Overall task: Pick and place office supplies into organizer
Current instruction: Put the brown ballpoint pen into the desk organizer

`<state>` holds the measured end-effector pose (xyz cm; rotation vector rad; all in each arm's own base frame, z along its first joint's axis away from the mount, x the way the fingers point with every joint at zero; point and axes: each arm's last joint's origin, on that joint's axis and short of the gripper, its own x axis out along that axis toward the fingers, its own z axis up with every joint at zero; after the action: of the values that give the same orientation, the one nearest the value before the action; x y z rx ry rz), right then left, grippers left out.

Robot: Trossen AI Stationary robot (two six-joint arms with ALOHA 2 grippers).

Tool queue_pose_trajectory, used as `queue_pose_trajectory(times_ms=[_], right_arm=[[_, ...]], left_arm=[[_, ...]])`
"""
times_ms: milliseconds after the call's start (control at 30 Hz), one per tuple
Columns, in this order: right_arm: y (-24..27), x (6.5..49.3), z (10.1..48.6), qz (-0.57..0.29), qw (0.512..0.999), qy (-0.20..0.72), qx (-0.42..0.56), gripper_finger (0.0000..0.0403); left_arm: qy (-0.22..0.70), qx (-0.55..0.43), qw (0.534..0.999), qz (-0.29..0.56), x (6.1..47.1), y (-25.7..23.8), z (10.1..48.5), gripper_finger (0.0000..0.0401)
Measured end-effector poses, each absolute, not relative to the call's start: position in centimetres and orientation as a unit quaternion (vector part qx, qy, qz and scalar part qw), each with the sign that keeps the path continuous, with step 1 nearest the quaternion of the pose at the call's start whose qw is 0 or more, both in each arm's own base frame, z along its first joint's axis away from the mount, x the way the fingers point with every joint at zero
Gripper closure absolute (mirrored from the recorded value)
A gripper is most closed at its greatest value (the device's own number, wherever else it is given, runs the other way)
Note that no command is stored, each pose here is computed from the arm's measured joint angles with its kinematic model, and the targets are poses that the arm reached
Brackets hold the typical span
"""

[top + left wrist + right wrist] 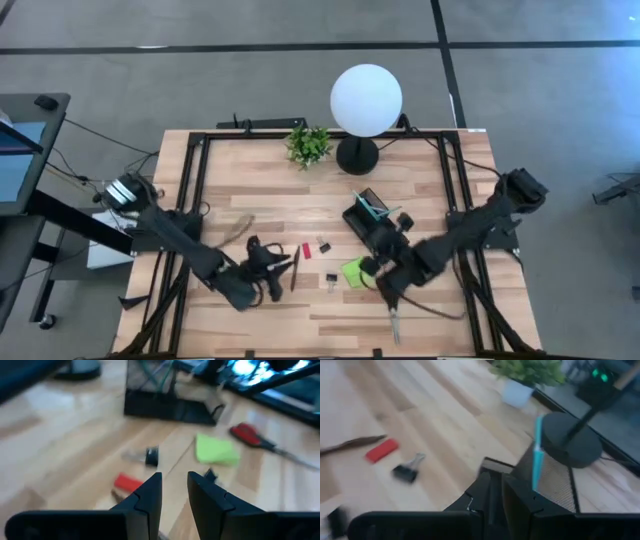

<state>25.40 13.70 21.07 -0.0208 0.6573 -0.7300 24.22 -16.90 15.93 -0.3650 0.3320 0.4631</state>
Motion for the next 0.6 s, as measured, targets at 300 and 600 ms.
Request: queue_pose_trajectory(times_ms=[300,600], right_arm=[[12.3,26.7,21.6,-0.352,0.882,0.31,-0.043,0.0367],[11.2,29.1,24.0,-0.343,0.894,0.279,-0.077,0.0372]], left_arm=[[0.332,-0.18,0.864,0.333,26.4,-20.1,12.9,0.0315],[0.312,-0.202,0.853,0.367,27.4,-22.6,13.1,0.0315]])
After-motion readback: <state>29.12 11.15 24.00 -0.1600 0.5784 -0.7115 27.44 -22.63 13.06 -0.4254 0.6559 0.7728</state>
